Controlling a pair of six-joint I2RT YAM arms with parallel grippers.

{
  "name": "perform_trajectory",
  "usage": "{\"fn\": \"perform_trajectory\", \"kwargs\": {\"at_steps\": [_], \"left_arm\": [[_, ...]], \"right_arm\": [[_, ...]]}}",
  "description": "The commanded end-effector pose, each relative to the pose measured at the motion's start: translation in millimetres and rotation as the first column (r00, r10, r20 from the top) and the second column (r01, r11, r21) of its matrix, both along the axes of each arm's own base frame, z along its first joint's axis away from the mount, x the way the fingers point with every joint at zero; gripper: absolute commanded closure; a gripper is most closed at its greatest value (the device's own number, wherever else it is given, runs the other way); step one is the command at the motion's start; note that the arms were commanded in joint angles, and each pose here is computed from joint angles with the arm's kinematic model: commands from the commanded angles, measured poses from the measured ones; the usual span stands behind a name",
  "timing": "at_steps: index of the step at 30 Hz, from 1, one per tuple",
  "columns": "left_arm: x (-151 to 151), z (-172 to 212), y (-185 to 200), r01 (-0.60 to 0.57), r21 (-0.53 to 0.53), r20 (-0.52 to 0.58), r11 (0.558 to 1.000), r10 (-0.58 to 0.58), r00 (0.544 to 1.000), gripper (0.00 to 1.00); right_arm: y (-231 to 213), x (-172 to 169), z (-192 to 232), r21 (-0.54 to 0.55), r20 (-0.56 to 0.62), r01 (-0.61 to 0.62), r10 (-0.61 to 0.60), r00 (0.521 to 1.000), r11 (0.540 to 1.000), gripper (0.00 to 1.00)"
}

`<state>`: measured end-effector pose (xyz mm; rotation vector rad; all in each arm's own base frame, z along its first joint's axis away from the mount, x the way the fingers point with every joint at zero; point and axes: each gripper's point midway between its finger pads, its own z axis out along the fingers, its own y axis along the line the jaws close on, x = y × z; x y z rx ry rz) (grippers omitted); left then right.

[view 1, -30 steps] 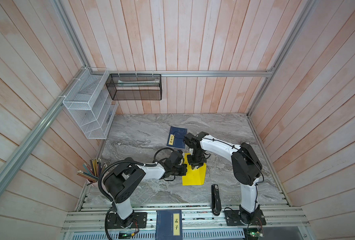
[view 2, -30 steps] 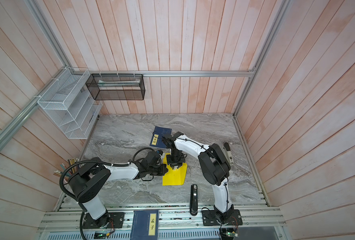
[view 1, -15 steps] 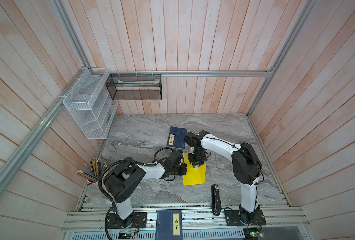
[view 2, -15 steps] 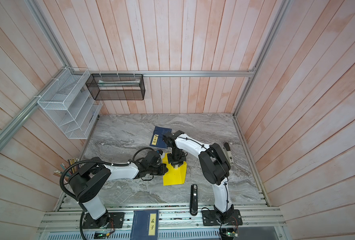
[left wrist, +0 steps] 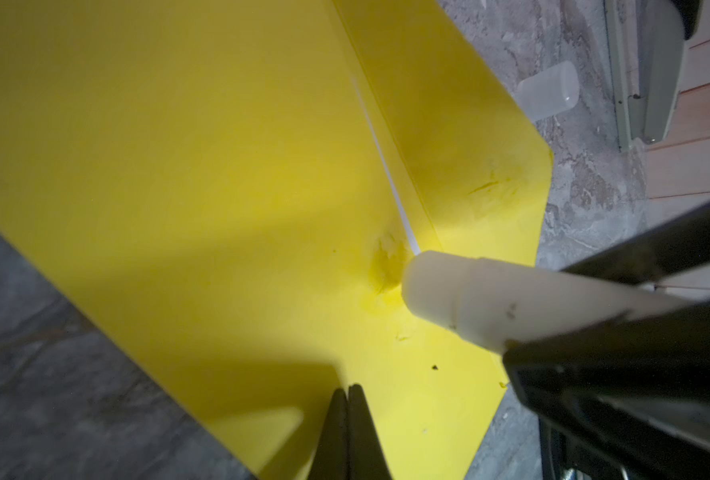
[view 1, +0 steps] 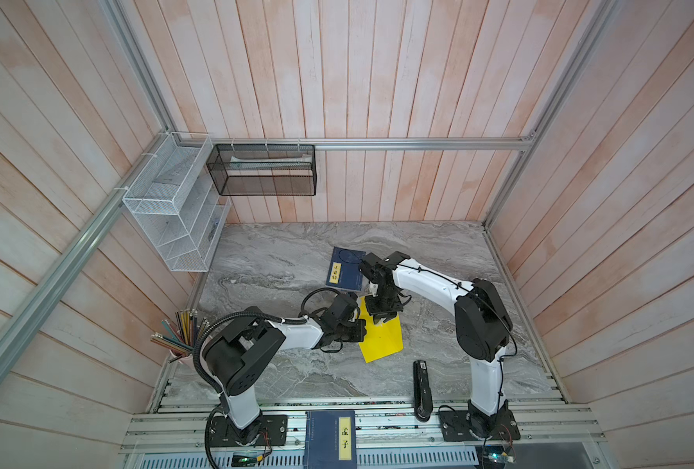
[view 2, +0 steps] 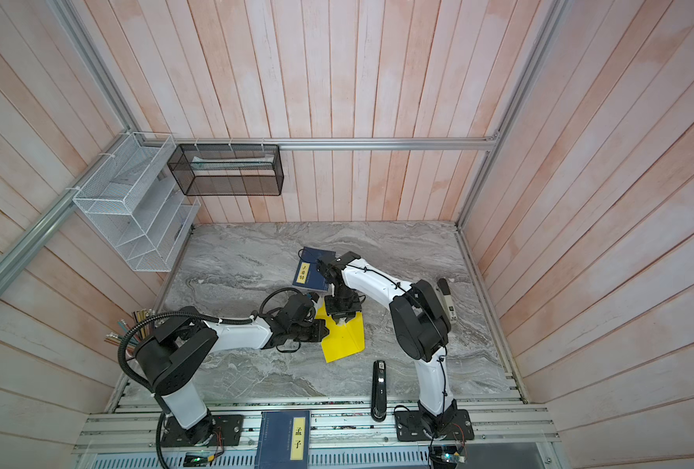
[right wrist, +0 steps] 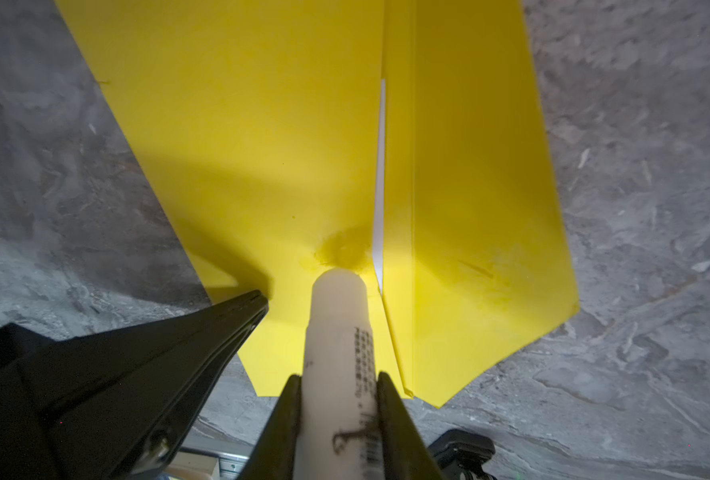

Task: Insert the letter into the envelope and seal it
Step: 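Keep rubbing glue on the envelope inner flap with the right gripper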

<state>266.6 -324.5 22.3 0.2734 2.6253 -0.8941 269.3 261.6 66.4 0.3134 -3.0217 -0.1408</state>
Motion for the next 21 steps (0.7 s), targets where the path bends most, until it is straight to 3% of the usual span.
{"fn": "perform_trajectory", "kwargs": {"at_steps": [1, 15, 21], "left_arm": [[-10.0, -29.1, 16.5, 0.000, 0.097, -0.064, 0.995, 0.006, 0.998, 1.00], [-10.3, -27.6, 16.3, 0.001, 0.093, -0.063, 0.996, 0.005, 0.998, 1.00], [-10.6, -27.4, 17.2, 0.001, 0.097, -0.063, 0.995, 0.005, 0.998, 1.00]], "right_arm": [[4.6, 1.4, 1.8, 0.013, -0.001, 0.000, 0.000, 1.000, 1.000, 1.00], [5.2, 2.0, -26.0, -0.003, -0.048, -0.008, 0.007, 0.999, 1.000, 1.00], [-15.1, -3.1, -39.5, -0.095, -0.064, -0.009, 0.003, 0.998, 0.995, 1.00]]}}
